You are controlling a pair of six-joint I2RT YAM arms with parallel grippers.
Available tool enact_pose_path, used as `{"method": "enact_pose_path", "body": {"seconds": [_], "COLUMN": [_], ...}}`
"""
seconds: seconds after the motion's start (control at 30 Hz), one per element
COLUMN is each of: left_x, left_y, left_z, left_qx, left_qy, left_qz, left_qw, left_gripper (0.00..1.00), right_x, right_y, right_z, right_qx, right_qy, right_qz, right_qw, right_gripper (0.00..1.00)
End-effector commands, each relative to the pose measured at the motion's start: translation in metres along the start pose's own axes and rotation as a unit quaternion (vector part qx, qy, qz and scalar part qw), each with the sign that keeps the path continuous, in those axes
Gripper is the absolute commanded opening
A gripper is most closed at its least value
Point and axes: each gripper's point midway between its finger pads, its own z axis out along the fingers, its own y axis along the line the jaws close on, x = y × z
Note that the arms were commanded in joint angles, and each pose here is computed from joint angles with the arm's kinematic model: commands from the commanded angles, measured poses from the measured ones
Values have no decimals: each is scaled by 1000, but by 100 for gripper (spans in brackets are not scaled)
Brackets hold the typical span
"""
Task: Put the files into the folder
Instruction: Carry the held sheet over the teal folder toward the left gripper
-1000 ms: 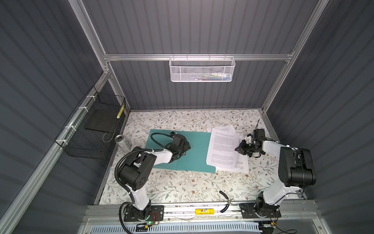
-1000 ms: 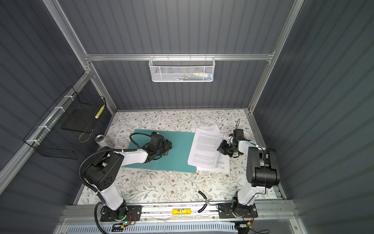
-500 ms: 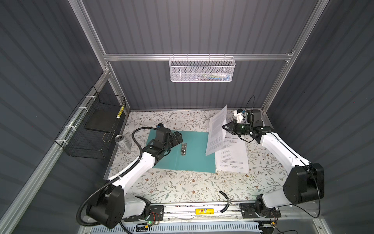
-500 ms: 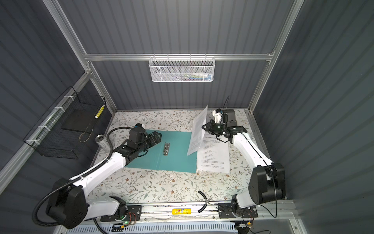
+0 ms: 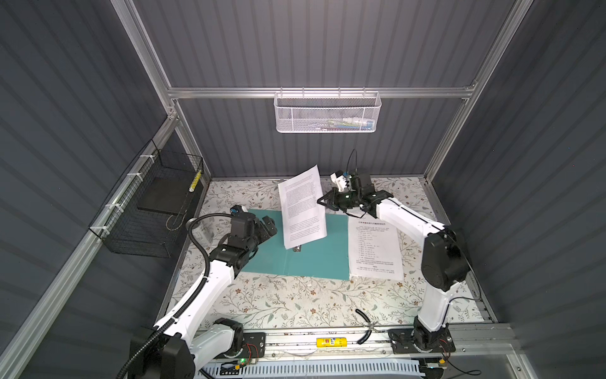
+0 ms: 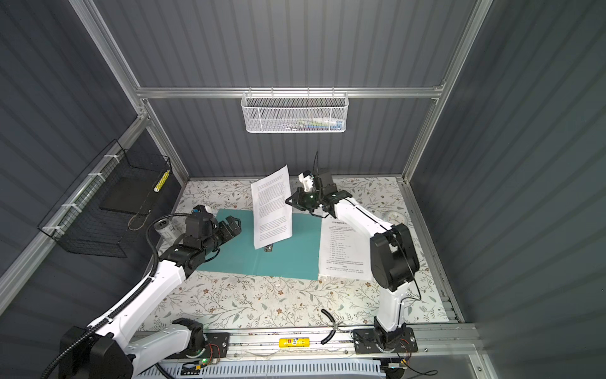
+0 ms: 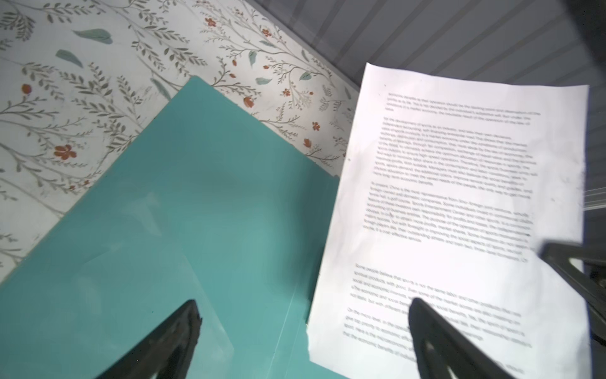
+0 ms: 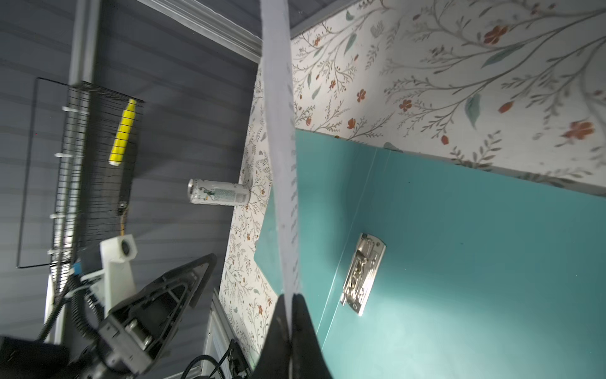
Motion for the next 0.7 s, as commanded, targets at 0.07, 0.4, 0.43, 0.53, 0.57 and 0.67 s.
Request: {"method": "enact_pose_path", "body": {"seconds": [0.07, 0.4, 0.43, 0.53, 0.57, 0.67], "left_x": [7, 8, 7, 7, 8, 12], "left_y": [2, -25, -24, -23, -22, -20], "left_z": [5, 5, 4, 3, 4, 4], "left_qx": [6, 92, 90, 86, 87, 87], "left_qy": [8, 14, 12, 10, 12, 16], "left_qz": [15, -1, -2, -3, -3, -4], "left_qw": [1000, 996, 996, 996, 996, 996], "left_gripper": [99, 99, 99, 98, 98, 98], "right_x": [-16, 3, 6, 12, 14, 22], "right_y": [10, -14, -14, -13, -12, -13], "right_z": [41, 83, 86, 93, 97, 106], "right_qx": [-34, -13, -14, -22, -25, -14], "right_qy": [-34, -46, -44, -42, -41, -38], "right_qz": [-46, -94, -94, -98, -99, -103], "right_qw": [998, 994, 994, 994, 994, 994], "right_gripper": [0, 0, 0, 0, 0, 0]}}
